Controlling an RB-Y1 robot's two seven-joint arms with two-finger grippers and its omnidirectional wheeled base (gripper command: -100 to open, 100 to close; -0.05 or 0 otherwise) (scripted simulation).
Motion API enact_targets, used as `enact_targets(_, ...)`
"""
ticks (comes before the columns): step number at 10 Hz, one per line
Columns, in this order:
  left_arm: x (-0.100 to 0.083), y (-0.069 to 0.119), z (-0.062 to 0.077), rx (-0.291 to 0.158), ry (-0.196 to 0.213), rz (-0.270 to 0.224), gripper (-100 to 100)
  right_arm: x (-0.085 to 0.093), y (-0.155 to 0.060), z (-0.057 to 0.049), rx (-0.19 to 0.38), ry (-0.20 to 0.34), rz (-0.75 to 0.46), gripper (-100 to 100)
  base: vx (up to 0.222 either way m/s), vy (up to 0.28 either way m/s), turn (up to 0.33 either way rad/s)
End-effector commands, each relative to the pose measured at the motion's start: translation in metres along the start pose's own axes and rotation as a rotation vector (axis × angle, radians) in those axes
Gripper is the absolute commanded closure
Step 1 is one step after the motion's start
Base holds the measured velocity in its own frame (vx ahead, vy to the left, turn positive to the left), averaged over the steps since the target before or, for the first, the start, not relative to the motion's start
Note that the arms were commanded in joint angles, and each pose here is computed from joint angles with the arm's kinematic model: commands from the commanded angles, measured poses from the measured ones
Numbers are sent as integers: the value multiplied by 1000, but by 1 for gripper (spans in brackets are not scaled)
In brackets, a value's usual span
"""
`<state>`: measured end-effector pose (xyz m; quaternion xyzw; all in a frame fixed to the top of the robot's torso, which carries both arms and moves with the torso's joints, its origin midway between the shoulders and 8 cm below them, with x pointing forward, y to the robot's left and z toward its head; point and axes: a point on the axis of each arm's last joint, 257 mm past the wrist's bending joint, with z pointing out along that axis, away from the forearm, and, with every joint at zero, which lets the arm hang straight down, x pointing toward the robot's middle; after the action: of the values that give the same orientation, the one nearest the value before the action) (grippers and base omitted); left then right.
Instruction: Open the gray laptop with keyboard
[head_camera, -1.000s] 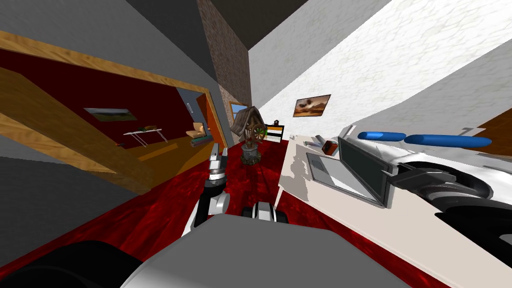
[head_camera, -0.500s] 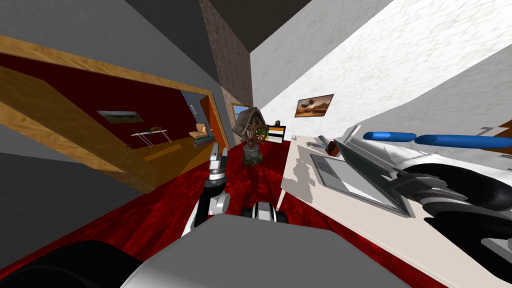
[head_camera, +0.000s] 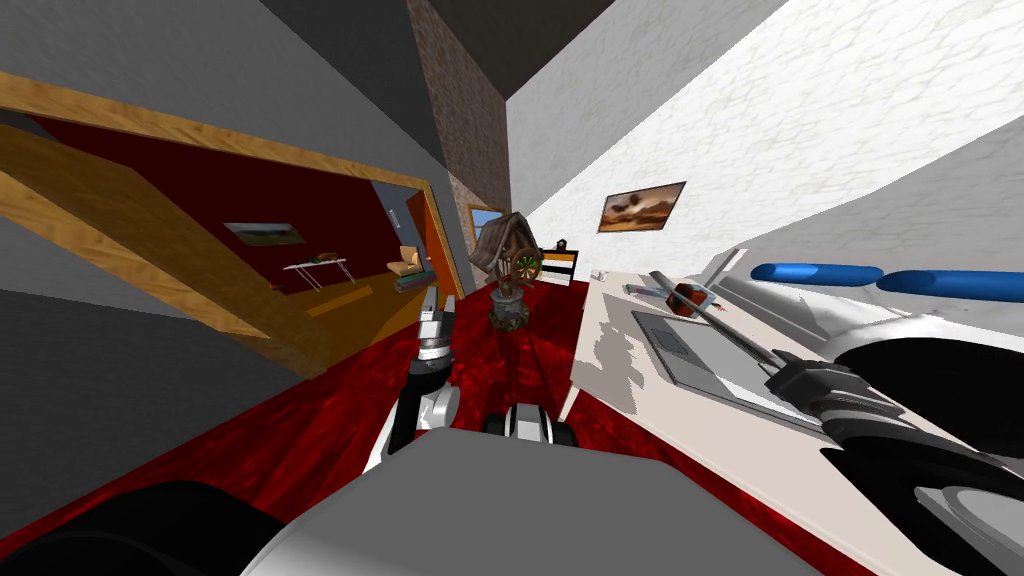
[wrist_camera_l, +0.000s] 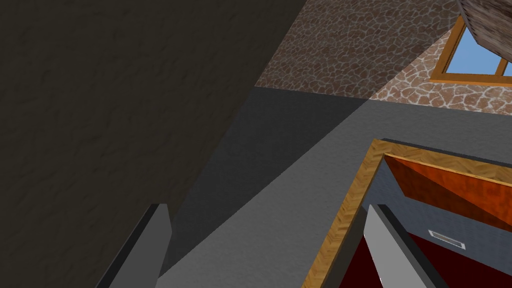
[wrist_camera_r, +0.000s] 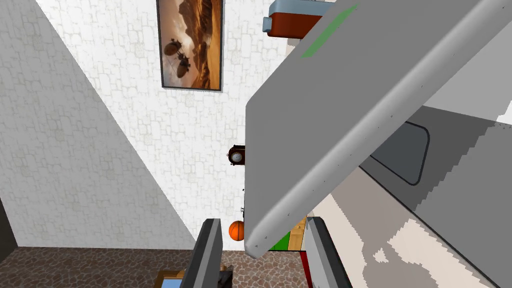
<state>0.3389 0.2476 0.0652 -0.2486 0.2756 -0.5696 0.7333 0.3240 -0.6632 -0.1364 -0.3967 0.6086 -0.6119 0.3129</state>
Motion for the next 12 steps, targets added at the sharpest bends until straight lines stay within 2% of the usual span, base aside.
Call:
enact_targets(1,0,0,0,0,0,0,0,-4,6,-3,-2,3,-39,100,1,10,4)
enact_targets(2,0,0,0,0,0,0,0,-5,19,-7,-8,23,-88,100,-6,-9,26)
enact_targets(3,0,0,0,0,0,0,0,-5,19,-7,-8,23,-88,100,-8,-11,32)
enact_targets(4,0,0,0,0,0,0,0,-6,31,-11,-14,40,-125,100,-11,-15,43)
enact_targets(5,0,0,0,0,0,0,0,0,15,-7,-8,20,-106,-100,17,21,-74)
enact_targets(11,0,0,0,0,0,0,0,11,-23,4,-2,-23,-108,-100,27,40,-99)
enact_targets(12,0,0,0,0,0,0,0,9,-20,3,-4,-20,-107,-100,4,8,-17)
